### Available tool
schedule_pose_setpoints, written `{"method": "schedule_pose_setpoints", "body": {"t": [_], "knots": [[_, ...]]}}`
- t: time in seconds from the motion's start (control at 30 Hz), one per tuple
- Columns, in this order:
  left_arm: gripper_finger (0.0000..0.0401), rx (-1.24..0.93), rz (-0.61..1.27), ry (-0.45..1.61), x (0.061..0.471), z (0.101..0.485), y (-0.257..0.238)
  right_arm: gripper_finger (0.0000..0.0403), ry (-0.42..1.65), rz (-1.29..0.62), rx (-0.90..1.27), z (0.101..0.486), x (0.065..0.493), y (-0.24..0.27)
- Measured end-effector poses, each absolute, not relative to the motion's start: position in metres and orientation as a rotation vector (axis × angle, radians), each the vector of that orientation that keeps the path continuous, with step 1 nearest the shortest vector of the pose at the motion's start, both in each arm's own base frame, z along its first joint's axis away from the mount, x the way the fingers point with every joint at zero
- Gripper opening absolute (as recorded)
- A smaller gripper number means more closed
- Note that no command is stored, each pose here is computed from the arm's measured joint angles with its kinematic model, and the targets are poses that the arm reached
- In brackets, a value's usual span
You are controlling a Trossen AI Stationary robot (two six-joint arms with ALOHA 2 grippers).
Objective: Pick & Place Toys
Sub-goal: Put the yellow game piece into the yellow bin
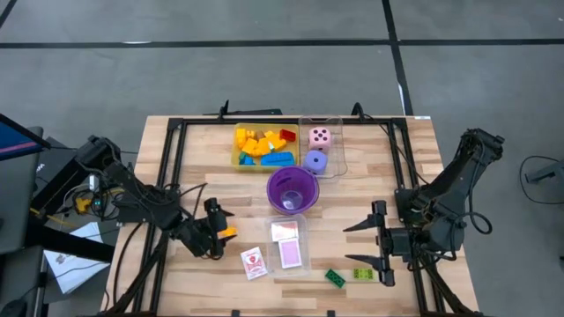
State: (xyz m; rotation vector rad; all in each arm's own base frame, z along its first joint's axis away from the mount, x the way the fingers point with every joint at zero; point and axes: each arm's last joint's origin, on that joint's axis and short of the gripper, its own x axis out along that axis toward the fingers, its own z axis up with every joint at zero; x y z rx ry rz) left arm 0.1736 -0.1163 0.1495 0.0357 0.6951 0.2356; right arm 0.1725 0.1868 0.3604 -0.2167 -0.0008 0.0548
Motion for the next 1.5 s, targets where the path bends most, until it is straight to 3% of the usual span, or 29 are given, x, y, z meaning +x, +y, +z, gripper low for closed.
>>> {"method": "schedule_pose_setpoints", "body": {"t": [0.3, 0.53, 0.9, 1.07, 1.33, 1.5], "knots": [[0.0306, 0.052, 0.116, 0.730, 0.167, 0.145, -0.125, 0.0256, 0.002, 0.084, -0.236, 0.360, 0.167, 0.190], [0.0305, 0.131, 0.140, 0.781, 0.164, 0.133, -0.111, 0.0256, -0.004, 0.082, -0.233, 0.361, 0.167, 0.190], [0.0289, 0.054, 0.108, 0.849, 0.152, 0.106, -0.091, 0.0256, -0.008, 0.082, -0.216, 0.362, 0.167, 0.190], [0.0247, -0.003, 0.097, 0.801, 0.150, 0.101, -0.090, 0.0256, -0.007, 0.082, -0.211, 0.362, 0.167, 0.190], [0.0124, 0.047, 0.164, 0.746, 0.150, 0.100, -0.087, 0.0256, -0.005, 0.082, -0.214, 0.361, 0.167, 0.190], [0.0123, 0.112, 0.276, 0.602, 0.156, 0.108, -0.086, 0.0256, -0.008, 0.082, -0.221, 0.362, 0.167, 0.190]]}}
